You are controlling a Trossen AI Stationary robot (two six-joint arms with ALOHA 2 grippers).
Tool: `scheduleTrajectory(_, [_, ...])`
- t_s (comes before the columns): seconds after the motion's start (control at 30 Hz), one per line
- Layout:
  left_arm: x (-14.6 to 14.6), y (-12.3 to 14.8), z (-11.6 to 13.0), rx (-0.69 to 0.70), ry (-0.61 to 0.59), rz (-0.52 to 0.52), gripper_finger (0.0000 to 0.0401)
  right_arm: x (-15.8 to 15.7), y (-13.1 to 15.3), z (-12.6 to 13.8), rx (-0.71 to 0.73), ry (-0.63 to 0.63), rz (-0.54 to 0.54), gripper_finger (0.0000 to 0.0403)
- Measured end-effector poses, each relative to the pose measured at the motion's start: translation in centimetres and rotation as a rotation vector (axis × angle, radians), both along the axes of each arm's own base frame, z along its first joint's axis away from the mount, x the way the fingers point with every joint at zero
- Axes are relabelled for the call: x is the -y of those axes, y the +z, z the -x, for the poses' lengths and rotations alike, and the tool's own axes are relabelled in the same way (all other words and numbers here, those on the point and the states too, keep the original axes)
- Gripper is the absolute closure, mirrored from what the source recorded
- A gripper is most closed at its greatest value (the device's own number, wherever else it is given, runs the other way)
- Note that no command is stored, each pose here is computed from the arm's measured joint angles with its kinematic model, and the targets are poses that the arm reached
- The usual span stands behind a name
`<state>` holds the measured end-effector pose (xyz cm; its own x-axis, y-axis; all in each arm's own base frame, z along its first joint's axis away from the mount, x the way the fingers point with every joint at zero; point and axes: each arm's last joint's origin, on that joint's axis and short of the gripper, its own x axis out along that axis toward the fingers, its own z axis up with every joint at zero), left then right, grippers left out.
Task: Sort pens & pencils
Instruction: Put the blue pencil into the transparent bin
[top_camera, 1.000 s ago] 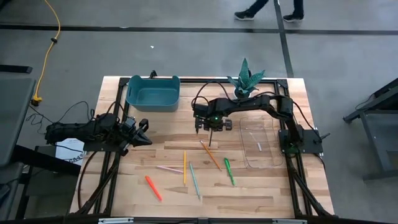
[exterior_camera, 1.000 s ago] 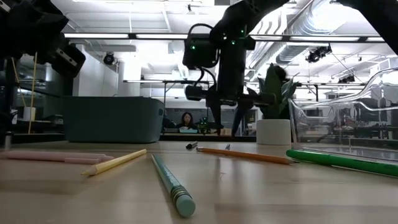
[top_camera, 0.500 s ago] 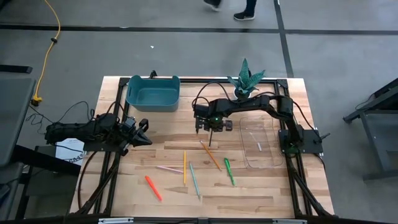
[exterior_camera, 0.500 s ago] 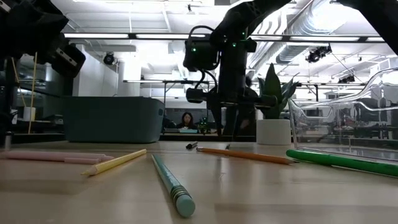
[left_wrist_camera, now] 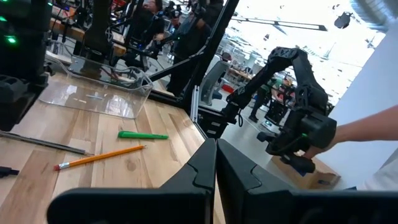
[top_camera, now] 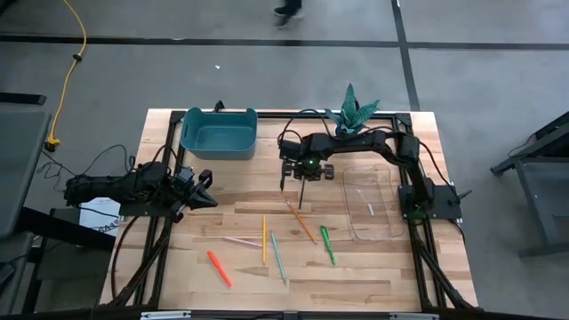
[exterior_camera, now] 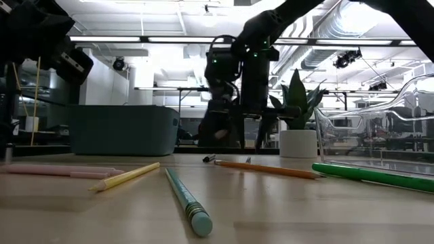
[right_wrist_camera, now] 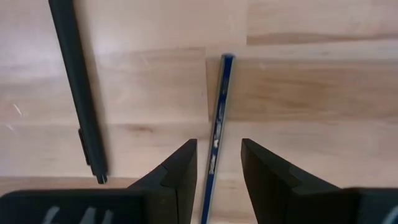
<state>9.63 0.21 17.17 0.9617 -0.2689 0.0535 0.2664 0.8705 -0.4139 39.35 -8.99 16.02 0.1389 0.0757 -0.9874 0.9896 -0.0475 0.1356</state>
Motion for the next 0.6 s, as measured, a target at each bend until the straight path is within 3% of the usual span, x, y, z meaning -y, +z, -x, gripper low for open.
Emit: scheduleTrajectory(0.6, [0.0, 0.0, 0.0, 0.0, 0.0, 0.001, 0.04, 0.4, -1.3, -0.5, 0.01, 0.012, -0.012, 0.0288])
